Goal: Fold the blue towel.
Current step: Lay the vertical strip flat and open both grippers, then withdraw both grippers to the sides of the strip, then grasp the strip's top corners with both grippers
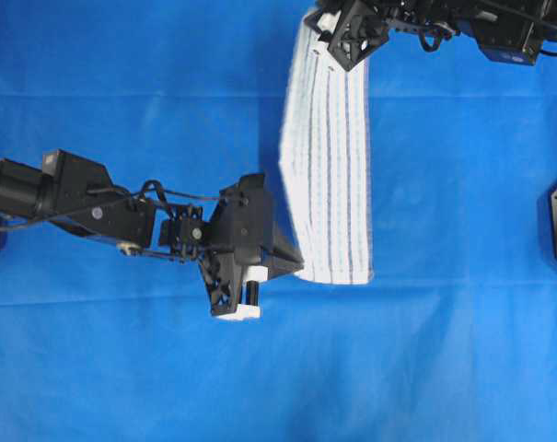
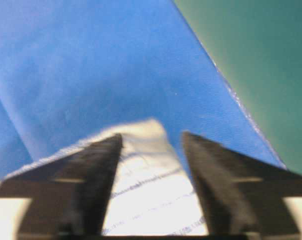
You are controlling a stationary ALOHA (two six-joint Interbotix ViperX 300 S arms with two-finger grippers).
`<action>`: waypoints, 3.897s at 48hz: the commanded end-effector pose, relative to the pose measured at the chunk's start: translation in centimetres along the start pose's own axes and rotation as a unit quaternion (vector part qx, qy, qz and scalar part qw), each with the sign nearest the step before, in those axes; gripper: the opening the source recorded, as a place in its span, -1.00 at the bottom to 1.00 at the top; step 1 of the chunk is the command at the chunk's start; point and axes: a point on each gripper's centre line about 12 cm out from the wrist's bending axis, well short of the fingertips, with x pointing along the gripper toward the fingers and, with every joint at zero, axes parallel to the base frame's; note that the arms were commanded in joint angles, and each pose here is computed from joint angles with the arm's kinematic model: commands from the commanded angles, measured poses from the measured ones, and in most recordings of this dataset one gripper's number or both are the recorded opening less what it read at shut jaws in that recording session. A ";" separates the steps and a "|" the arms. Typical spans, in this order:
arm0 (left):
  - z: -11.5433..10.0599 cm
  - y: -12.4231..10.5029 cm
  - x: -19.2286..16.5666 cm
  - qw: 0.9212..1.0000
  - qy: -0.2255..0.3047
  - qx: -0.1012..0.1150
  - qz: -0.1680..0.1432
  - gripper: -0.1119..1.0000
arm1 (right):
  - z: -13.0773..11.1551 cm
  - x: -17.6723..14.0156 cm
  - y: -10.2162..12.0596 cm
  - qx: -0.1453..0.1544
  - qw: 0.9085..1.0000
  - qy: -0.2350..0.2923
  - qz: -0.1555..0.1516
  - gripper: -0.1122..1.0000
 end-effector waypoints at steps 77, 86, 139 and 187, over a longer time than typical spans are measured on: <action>0.8 10.3 -14.4 0.979 -0.148 -0.039 0.136 0.65 | -6.5 -16.0 5.1 0.005 0.979 -0.170 0.114 0.31; 1.4 11.8 -13.8 0.976 -0.151 -0.048 0.152 0.65 | -5.9 -14.7 3.4 0.021 0.983 -0.162 0.086 0.32; -3.1 29.4 -0.5 0.951 -0.059 -0.140 0.268 0.88 | -9.1 1.2 -4.8 0.096 0.995 -0.005 -0.019 0.44; -0.4 28.9 -2.6 0.952 -0.052 -0.137 0.268 -0.73 | -8.2 0.4 -4.9 0.107 0.994 -0.020 -0.021 -0.66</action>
